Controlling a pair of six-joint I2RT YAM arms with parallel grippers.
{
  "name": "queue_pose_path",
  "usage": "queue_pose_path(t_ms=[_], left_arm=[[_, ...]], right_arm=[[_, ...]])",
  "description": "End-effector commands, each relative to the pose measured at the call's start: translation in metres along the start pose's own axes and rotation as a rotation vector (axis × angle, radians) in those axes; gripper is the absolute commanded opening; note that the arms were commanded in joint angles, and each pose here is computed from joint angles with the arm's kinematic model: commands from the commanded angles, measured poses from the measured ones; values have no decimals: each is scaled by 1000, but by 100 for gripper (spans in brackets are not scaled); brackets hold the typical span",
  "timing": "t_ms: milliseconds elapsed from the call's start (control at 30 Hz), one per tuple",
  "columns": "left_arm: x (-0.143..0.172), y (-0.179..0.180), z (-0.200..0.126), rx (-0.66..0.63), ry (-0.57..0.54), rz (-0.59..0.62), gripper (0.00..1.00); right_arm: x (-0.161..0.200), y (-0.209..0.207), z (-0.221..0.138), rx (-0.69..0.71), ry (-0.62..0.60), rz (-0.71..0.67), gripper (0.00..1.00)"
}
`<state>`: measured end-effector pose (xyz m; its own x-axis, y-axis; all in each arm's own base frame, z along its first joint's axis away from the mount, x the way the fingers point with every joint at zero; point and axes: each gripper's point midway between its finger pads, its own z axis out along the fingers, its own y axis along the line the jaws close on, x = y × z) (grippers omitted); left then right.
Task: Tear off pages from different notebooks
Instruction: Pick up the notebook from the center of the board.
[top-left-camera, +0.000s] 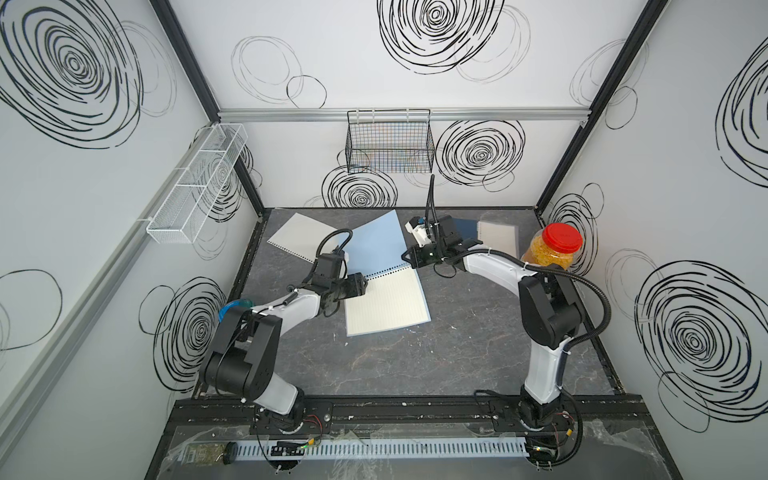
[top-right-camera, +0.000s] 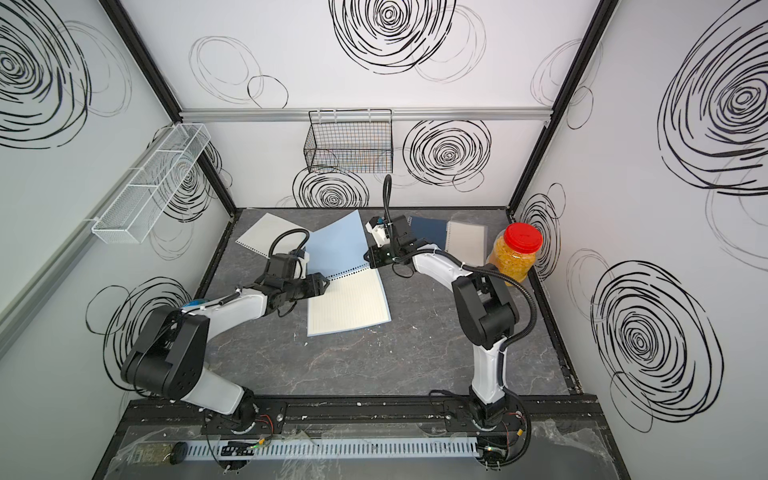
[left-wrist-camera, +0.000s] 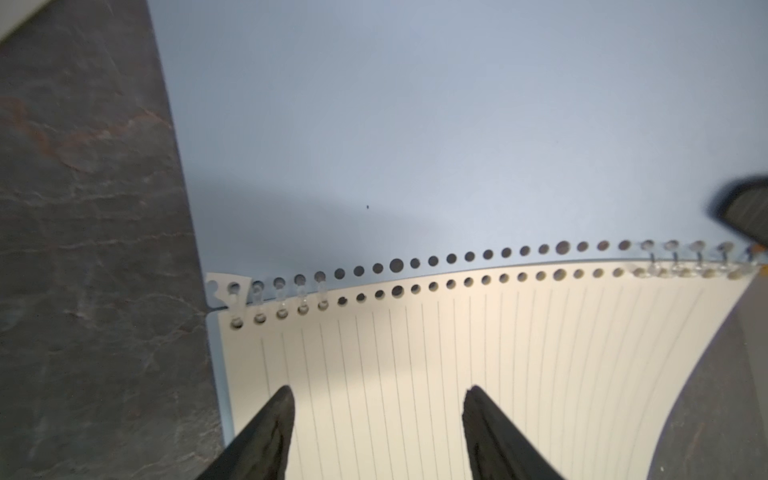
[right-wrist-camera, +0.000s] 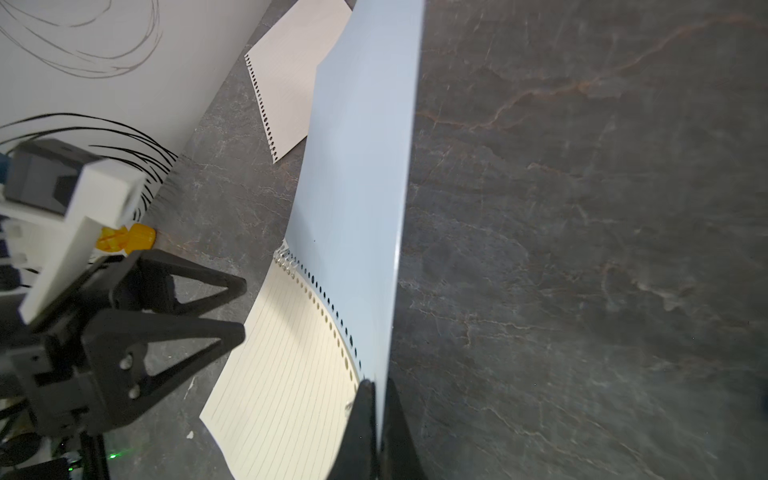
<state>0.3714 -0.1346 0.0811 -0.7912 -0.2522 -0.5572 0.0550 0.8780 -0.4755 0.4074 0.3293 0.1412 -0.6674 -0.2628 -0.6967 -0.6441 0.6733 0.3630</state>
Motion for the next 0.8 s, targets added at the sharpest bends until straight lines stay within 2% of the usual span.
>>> queue_pose_path(t_ms=[0,267,367,400,600,767], left_arm=[[-40,-20,-27,74,-129,38,69],[-129,-51,-100,125,-393,83,72],[-155,-60,-120,143,-449,97,73],[-163,-62,-125,147,-466,100,73],[-179,-83,-128,231,-458,166,74],[-169,-111,-133,375,-423,222,76]], right_arm=[[-14,3,-20,118,-57,-172,0],[-16,35,-55,283,-176,-612,0],[-16,41,-66,312,-224,-696,0],[-11,44,-66,296,-201,-743,0],[-6,53,-74,294,-240,-889,0],[-7,53,-78,316,-238,-905,0]])
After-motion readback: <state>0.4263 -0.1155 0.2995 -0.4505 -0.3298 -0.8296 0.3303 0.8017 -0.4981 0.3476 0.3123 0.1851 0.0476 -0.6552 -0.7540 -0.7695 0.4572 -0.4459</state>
